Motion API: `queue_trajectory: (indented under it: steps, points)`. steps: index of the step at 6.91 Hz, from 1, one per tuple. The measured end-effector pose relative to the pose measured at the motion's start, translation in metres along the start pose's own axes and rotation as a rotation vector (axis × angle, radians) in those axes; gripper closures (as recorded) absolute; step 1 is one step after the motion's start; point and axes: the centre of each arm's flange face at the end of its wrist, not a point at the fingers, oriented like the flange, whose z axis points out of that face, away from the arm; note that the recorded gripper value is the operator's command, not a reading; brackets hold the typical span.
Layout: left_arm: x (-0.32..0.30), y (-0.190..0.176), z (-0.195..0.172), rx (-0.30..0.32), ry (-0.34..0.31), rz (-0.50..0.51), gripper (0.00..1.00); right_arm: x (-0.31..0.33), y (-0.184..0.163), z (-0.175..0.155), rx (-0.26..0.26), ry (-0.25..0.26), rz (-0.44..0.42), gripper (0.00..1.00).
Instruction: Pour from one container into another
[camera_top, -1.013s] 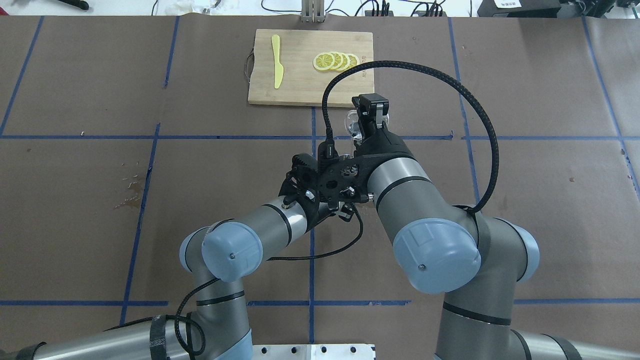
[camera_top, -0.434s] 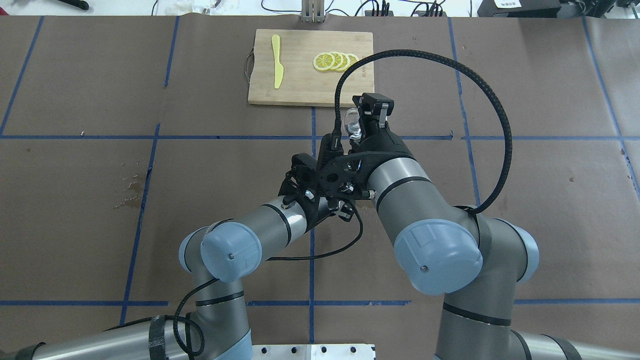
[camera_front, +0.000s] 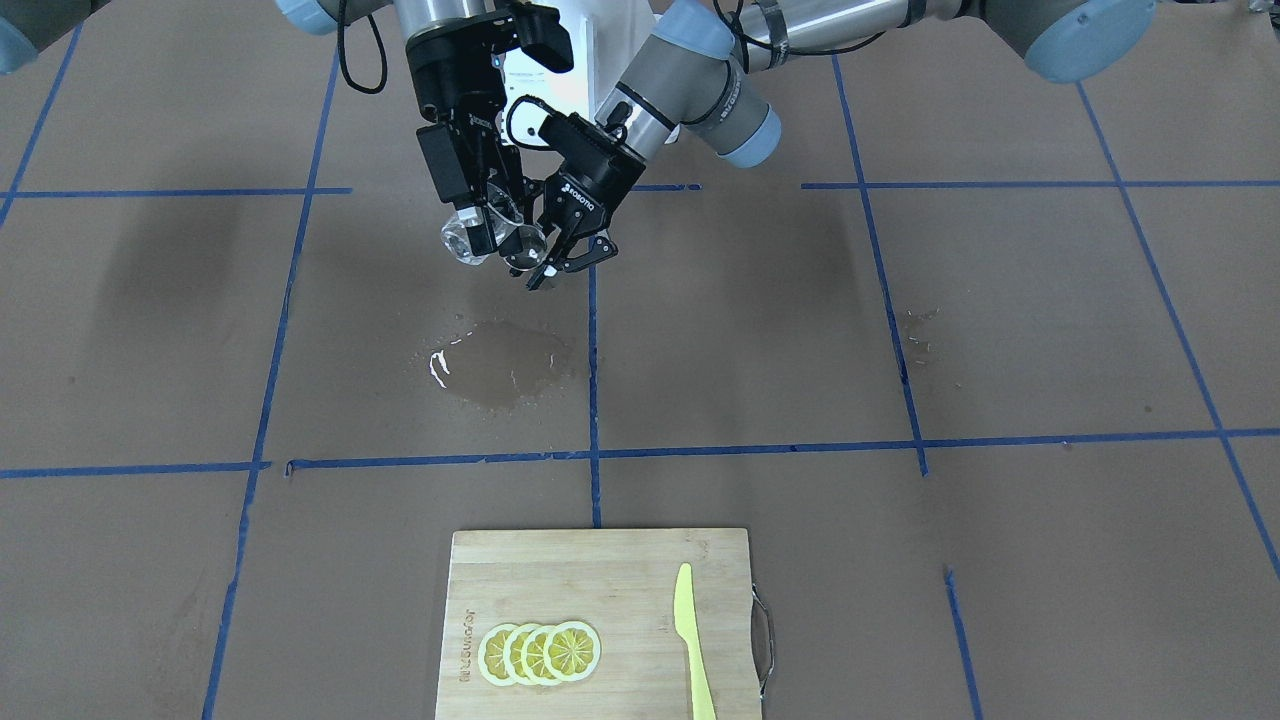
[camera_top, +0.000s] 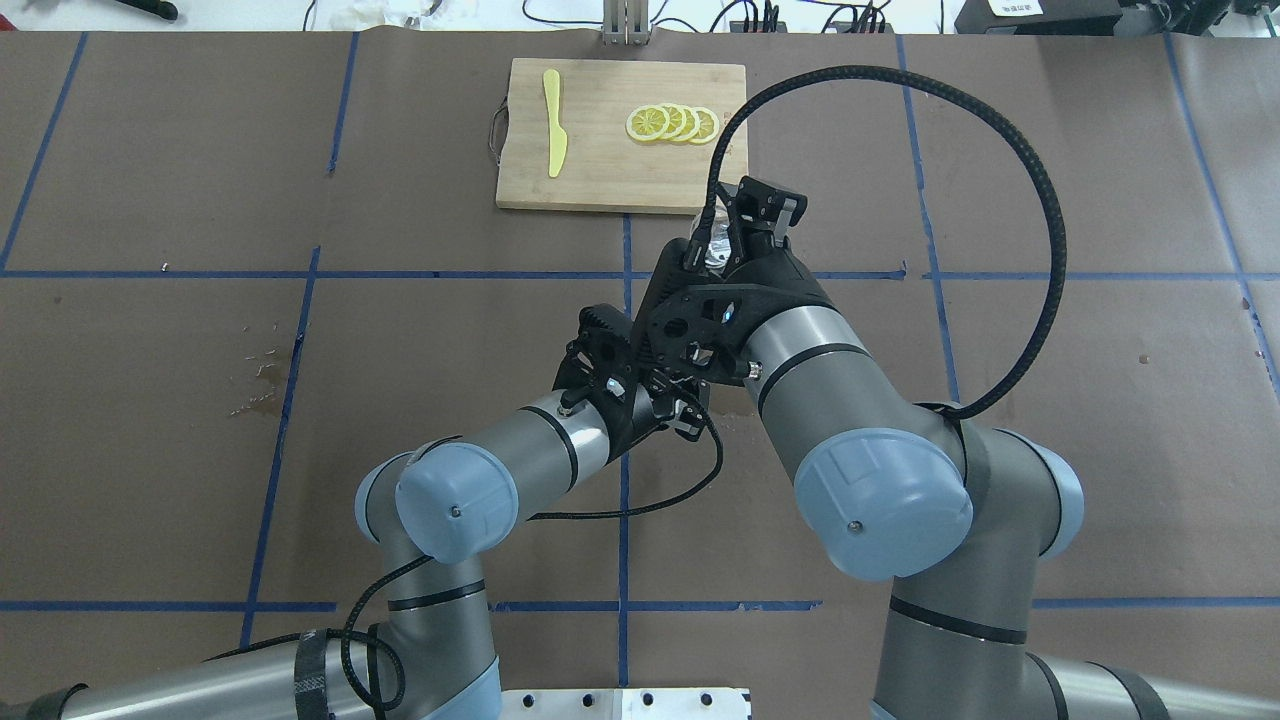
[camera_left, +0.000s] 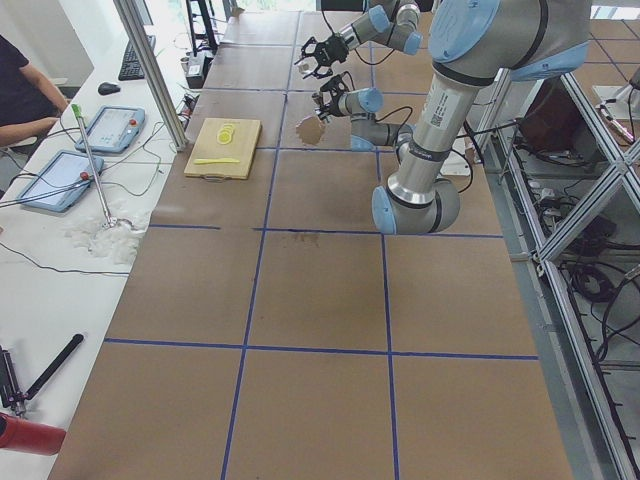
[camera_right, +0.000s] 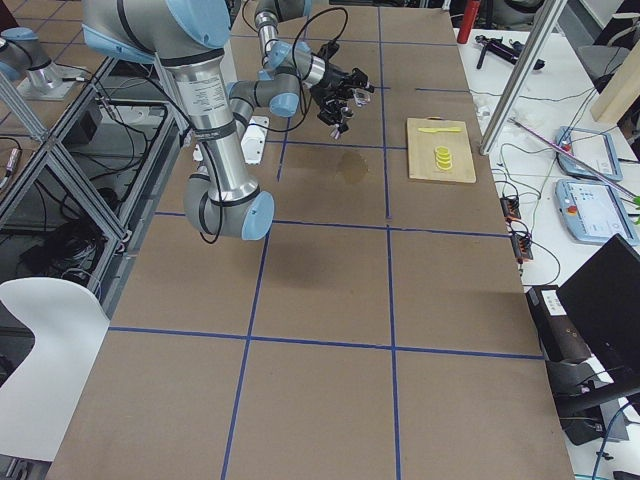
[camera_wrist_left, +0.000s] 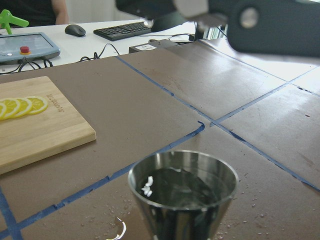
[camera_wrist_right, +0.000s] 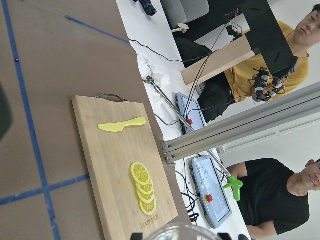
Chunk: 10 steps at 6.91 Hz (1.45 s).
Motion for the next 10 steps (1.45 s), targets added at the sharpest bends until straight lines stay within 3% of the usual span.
queue_trajectory:
  steps: [2, 6, 8, 10]
  points:
    - [-0.003, -0.003, -0.001, 0.01, 0.0, -0.002, 1.0, 0.017, 0.005, 0.003, -0.004, 0.026, 0.128, 1.0]
    - [-0.029, -0.011, -0.011, 0.075, 0.006, -0.027, 1.0, 0.055, 0.037, -0.006, -0.006, 0.073, 0.573, 1.0]
    - [-0.053, -0.015, -0.026, 0.109, -0.006, -0.048, 1.0, 0.057, 0.069, -0.006, -0.044, 0.067, 0.727, 1.0]
    - [-0.08, -0.014, -0.034, 0.133, -0.056, -0.111, 1.0, 0.054, 0.097, -0.011, -0.089, 0.041, 0.989, 1.0]
